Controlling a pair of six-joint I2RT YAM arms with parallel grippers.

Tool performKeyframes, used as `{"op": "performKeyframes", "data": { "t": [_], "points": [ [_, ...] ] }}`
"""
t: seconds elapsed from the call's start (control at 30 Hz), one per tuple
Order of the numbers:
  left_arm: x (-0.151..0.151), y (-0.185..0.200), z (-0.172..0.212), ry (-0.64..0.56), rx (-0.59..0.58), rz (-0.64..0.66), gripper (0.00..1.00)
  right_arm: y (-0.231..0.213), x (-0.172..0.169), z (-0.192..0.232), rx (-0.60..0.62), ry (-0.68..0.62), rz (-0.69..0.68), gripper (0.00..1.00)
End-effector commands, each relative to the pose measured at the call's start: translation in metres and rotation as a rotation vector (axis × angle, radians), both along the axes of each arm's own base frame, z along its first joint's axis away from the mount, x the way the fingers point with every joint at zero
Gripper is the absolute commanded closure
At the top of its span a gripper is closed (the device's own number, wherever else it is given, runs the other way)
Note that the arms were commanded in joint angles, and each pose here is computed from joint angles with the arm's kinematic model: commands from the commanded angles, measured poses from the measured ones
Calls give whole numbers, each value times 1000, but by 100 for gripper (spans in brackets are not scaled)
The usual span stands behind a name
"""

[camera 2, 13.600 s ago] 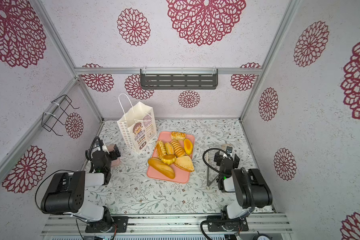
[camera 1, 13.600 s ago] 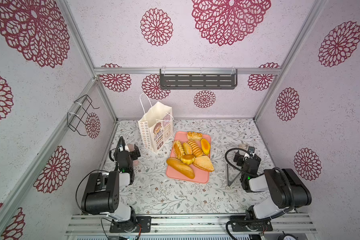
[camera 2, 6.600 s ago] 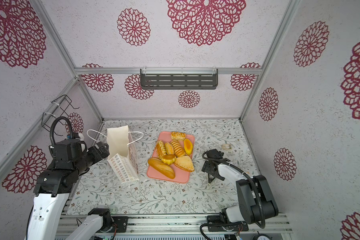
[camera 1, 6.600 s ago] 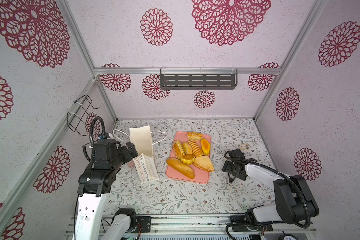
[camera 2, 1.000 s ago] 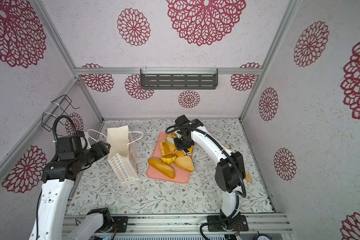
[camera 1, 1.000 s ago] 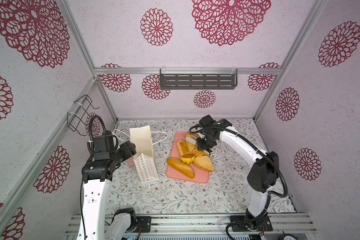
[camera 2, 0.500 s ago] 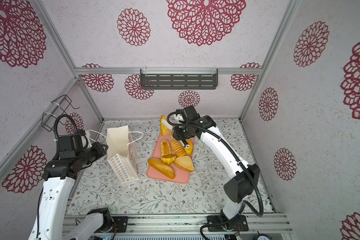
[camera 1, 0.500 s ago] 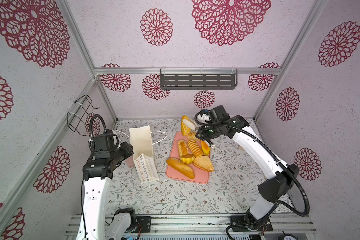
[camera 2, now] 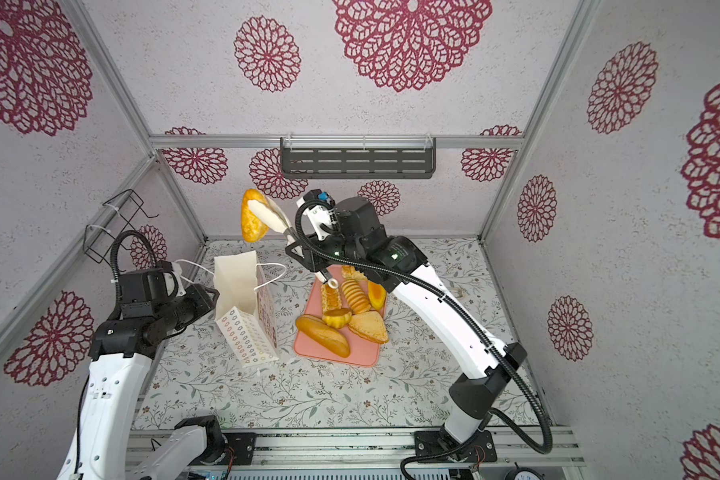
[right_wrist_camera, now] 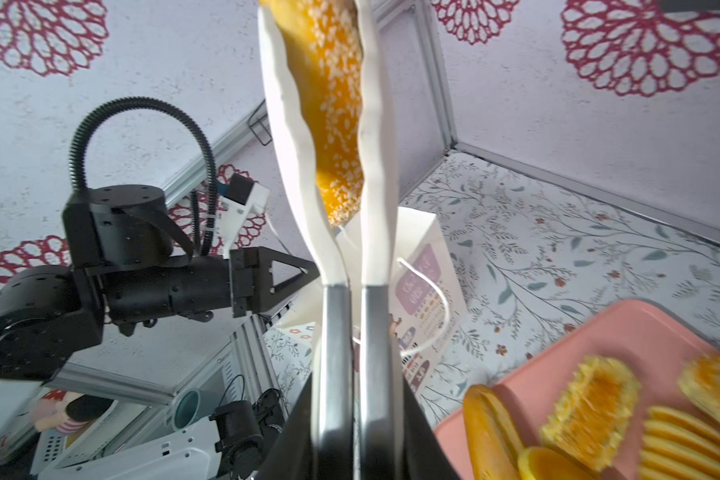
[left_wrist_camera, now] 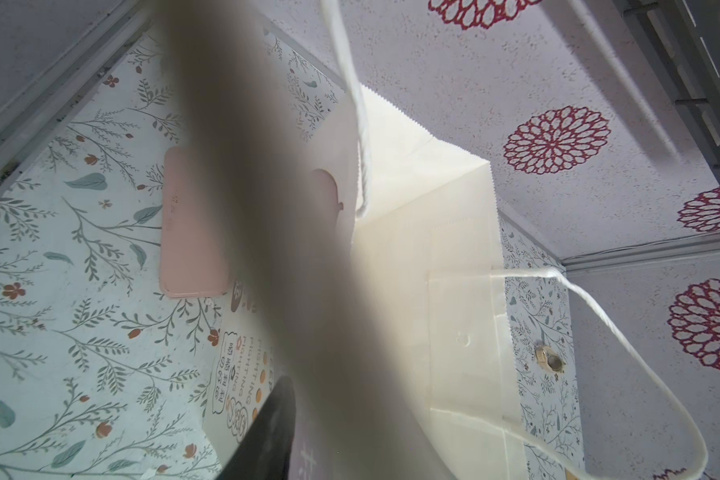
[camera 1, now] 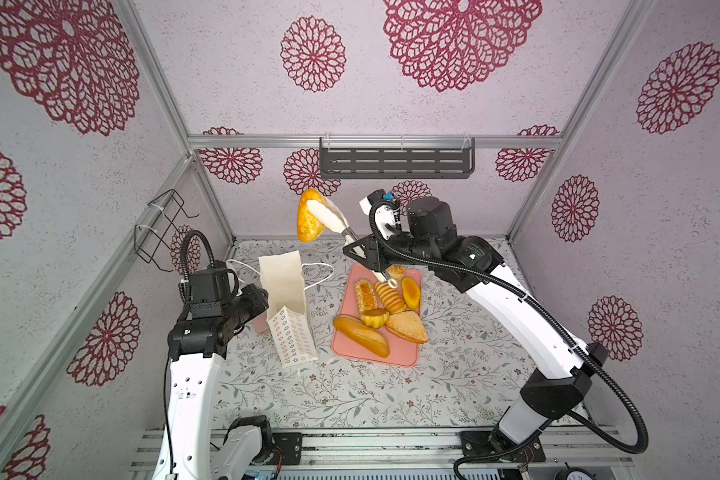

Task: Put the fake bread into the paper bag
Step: 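Lift the bun with the tongs and carry it toward the bag opening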

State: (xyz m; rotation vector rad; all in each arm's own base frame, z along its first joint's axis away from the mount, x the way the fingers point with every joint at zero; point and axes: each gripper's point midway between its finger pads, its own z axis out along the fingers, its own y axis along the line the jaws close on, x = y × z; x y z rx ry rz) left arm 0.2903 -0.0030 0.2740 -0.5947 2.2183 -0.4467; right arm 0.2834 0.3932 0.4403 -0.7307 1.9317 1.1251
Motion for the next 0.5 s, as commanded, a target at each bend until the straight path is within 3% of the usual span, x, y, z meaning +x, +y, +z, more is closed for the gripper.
{"op": "performKeyframes", "data": {
  "t": [0.0,0.47],
  "points": [
    [2,2,-2,-10,-1,11,69,16,1,15,49,-30,19,80],
    [5,-2,-7,-17,-18,-9,91,50,-8,-52,-134,35,69,81]
  ]
}}
